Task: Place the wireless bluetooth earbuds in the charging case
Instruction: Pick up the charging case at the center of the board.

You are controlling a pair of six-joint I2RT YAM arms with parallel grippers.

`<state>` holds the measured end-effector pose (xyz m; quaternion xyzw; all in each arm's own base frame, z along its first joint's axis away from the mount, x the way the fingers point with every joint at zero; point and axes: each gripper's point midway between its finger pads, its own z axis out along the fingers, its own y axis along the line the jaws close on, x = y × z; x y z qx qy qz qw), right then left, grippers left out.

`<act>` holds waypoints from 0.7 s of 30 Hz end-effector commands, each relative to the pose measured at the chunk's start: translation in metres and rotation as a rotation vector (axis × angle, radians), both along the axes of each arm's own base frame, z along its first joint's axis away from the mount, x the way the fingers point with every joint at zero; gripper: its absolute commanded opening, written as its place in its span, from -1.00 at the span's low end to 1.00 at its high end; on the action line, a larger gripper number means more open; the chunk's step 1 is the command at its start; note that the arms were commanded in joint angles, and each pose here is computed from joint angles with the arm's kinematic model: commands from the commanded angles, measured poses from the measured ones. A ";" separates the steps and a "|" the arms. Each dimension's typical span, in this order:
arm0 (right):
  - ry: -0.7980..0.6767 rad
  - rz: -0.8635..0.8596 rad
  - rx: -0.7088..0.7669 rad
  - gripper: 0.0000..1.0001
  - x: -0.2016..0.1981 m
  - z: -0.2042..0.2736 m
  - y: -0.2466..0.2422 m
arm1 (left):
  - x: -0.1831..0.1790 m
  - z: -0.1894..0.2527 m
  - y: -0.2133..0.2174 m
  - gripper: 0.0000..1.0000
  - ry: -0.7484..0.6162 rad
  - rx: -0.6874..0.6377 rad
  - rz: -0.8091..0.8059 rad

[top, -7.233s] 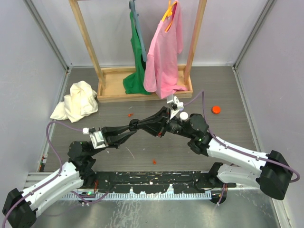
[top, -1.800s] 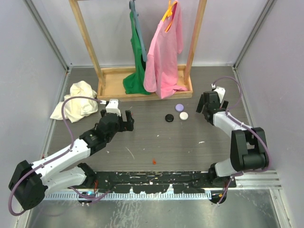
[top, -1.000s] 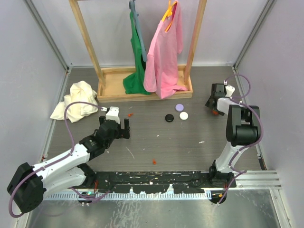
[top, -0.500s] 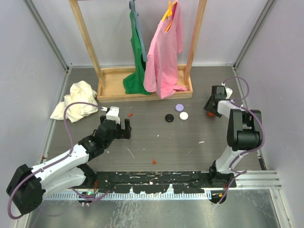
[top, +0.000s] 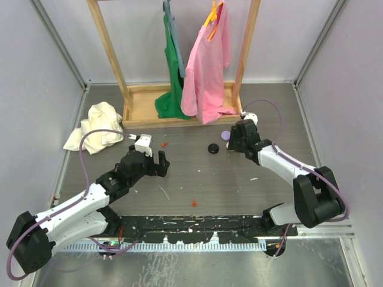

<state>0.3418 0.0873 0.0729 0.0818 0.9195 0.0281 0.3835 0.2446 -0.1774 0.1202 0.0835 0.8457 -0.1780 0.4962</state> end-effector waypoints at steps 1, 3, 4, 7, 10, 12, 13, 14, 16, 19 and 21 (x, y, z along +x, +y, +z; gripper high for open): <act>-0.167 0.153 0.027 0.01 -0.001 0.031 0.041 | 0.004 0.039 -0.016 0.94 -0.029 -0.077 -0.048; -0.221 0.249 0.053 0.00 -0.008 0.038 0.062 | 0.003 0.044 -0.018 0.93 0.000 -0.080 -0.050; -0.247 0.279 0.055 0.00 -0.011 0.041 0.069 | 0.002 0.046 -0.020 0.92 0.014 -0.088 -0.052; -0.310 0.382 0.042 0.00 -0.020 0.049 0.091 | 0.000 0.053 -0.029 0.89 0.048 -0.142 -0.075; -0.403 0.489 0.030 -0.01 -0.031 0.062 0.114 | -0.004 0.065 -0.042 0.85 0.073 -0.209 -0.119; -0.460 0.547 0.020 -0.01 -0.038 0.067 0.125 | -0.006 0.073 -0.050 0.81 0.087 -0.240 -0.143; -0.487 0.577 0.017 -0.01 -0.043 0.070 0.130 | -0.007 0.076 -0.053 0.79 0.095 -0.251 -0.154; -0.513 0.604 0.016 -0.01 -0.047 0.074 0.136 | -0.008 0.081 -0.055 0.77 0.099 -0.266 -0.165; -0.570 0.665 0.012 -0.01 -0.056 0.082 0.147 | -0.009 0.088 -0.061 0.76 0.106 -0.290 -0.185; -0.658 0.750 0.000 -0.01 -0.070 0.092 0.160 | -0.014 0.099 -0.069 0.69 0.121 -0.327 -0.226; -0.720 0.814 -0.006 -0.01 -0.079 0.100 0.169 | -0.017 0.105 -0.075 0.65 0.136 -0.352 -0.256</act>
